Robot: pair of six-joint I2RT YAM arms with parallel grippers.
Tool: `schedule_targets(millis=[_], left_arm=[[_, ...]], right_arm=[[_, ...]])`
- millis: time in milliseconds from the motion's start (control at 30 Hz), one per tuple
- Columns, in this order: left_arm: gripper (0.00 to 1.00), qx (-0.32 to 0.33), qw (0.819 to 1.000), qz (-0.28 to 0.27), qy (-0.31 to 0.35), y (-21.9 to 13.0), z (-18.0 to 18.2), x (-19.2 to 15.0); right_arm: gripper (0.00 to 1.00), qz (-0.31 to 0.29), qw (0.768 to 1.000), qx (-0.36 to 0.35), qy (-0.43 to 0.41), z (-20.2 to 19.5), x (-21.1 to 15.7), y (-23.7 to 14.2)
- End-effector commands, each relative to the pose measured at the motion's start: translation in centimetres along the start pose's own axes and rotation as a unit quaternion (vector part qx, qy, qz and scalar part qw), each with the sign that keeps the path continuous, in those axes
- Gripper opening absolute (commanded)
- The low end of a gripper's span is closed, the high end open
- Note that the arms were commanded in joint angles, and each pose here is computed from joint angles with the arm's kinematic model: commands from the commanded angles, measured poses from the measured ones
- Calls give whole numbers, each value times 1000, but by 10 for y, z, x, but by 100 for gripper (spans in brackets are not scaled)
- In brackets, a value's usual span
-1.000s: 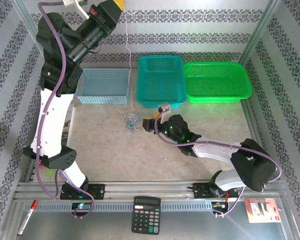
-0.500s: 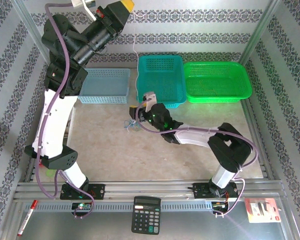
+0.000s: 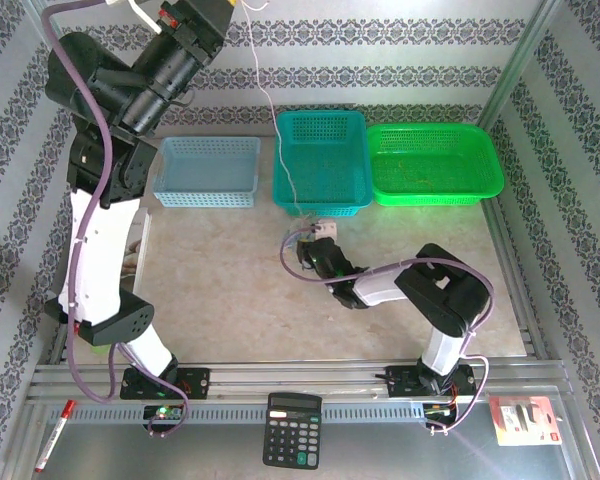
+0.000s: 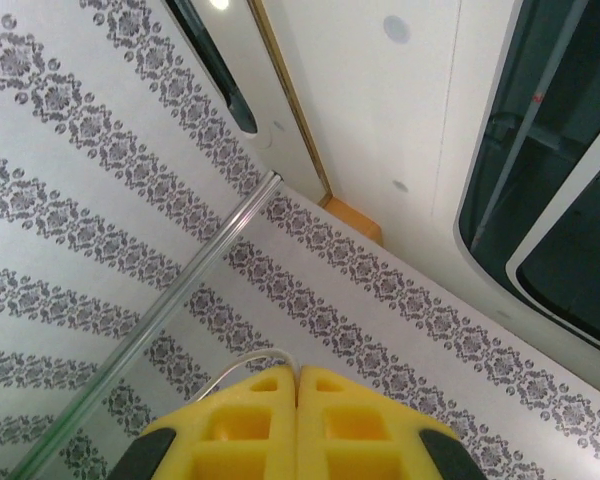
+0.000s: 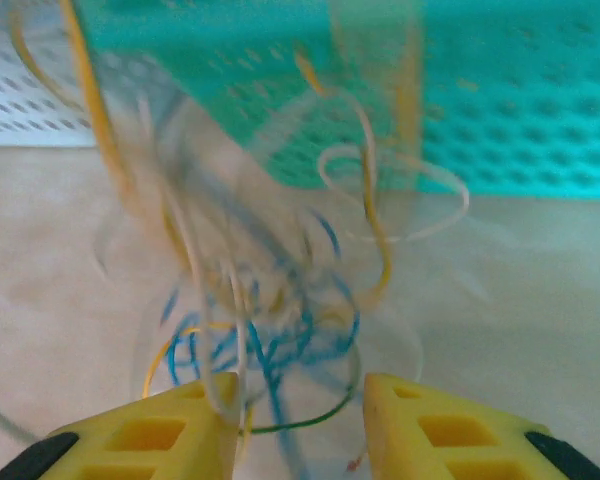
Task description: Untangle the cables
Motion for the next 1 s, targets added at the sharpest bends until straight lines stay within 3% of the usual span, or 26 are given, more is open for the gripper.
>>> schedule_targets(millis=[0, 133, 367, 533, 700, 967], left_arm=[[0, -11, 999, -29, 27, -9, -12, 18], [0, -1, 999, -36, 31, -7, -4, 22], [0, 2, 1000, -18, 8, -1, 10, 17], [0, -7, 1000, 9, -17, 3, 17, 5], [0, -10, 999, 27, -30, 2, 20, -6], [0, -13, 999, 38, -36, -2, 18, -17]], right_arm=[[38, -42, 996, -66, 38, -35, 12, -20], [42, -33, 993, -95, 59, -63, -2, -34], [39, -29, 992, -85, 83, -77, -10, -46], [50, -40, 998, 26, 48, -39, 16, -54], [62, -65, 988, 143, 0, 10, 57, -68], [69, -87, 972, 217, -25, 57, 107, -63]])
Point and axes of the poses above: each hand's point on the last joint's axis, 136 mm out from that joint toward the fingers, its own y axis out along the fingers, its own z axis along the line the jaws close on, x = y × z, the point moved 2 cm from there along -y, back along the fingers, and after that the axes turned 4 degrees about -y, right-handed, at the moved point
